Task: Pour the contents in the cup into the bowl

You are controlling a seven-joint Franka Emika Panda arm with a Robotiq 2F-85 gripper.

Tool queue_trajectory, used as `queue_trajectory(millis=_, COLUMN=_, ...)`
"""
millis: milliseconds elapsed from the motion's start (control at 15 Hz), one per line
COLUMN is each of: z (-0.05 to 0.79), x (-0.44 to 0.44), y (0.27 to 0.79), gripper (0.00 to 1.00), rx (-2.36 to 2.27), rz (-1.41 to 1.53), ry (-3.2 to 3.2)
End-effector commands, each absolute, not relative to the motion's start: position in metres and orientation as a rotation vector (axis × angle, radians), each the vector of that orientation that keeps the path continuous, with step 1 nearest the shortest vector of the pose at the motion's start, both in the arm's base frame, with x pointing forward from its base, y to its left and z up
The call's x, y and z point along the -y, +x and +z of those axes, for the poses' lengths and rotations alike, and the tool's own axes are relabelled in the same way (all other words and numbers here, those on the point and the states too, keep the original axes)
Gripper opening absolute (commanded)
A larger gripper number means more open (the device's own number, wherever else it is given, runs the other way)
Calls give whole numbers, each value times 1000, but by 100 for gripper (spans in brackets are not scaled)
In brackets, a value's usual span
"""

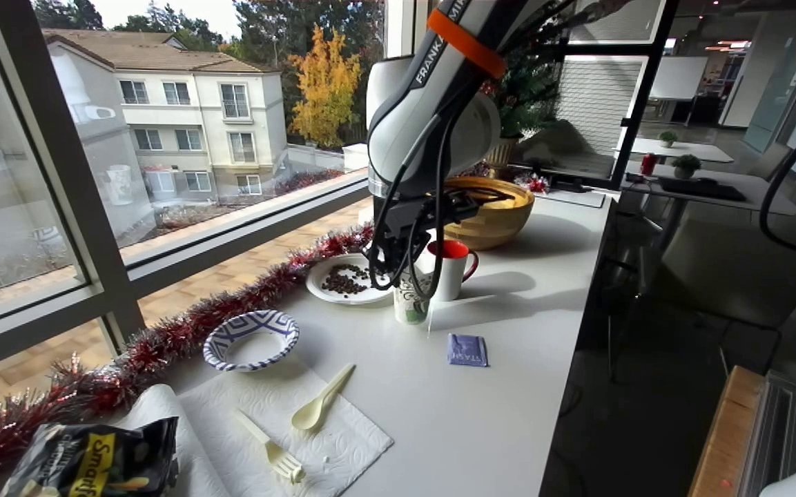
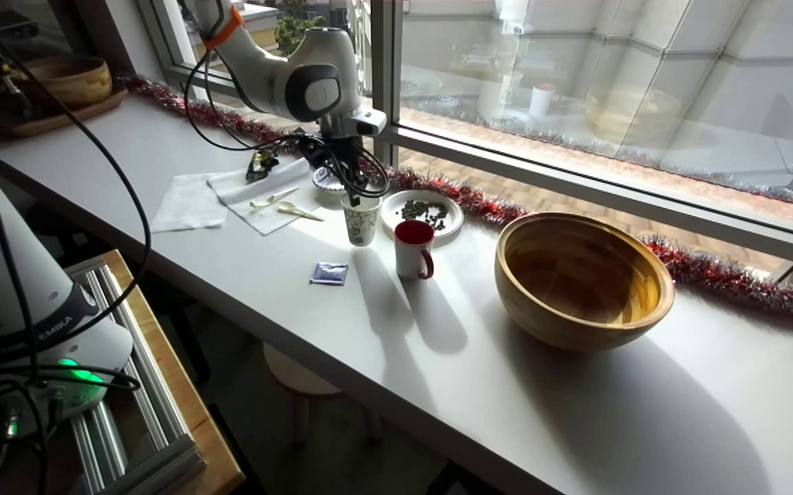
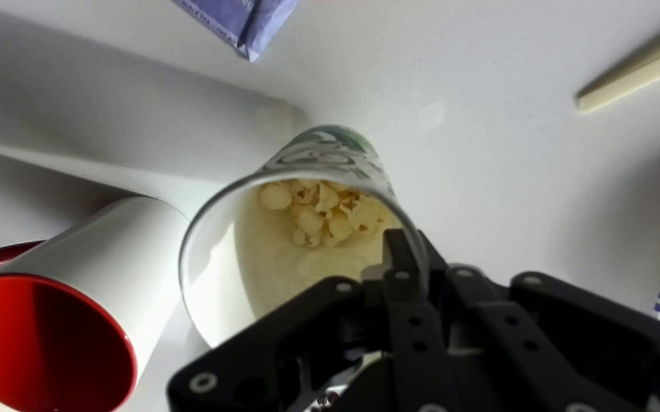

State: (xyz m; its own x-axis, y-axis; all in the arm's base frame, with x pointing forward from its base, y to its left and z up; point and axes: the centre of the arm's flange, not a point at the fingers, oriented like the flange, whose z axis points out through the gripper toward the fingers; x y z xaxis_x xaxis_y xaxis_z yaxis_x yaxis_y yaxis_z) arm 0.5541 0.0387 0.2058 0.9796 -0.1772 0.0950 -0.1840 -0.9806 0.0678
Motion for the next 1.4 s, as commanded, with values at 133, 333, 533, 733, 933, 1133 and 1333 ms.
queue_trajectory(millis=133, z=267, x=-75, y=543, gripper=1, rx=112, rz=37, ry=3135)
queue_trajectory(millis=333, z=298, x=-96, y=556, gripper=1, rx=-89, rz=8, ry=3246)
queue_trajectory(millis=533, z=297, x=-109, y=555, gripper=4, rx=-95, rz=55, ry=3272)
queue_trajectory(millis=733, z=311, x=-107, y=562, gripper=4, rx=-159, rz=42, ry=3326)
queue_trajectory(millis=933, z=311, x=-105, y=562, gripper=1, rx=-166, rz=41, ry=3327)
queue_trajectory(millis=1133, z=309, x=-105, y=586, gripper=1, rx=-268, rz=95, ry=3397)
queue_trajectory(millis=1333, z=313, x=-113, y=613, gripper=1, rx=-387, rz=149, ry=3506)
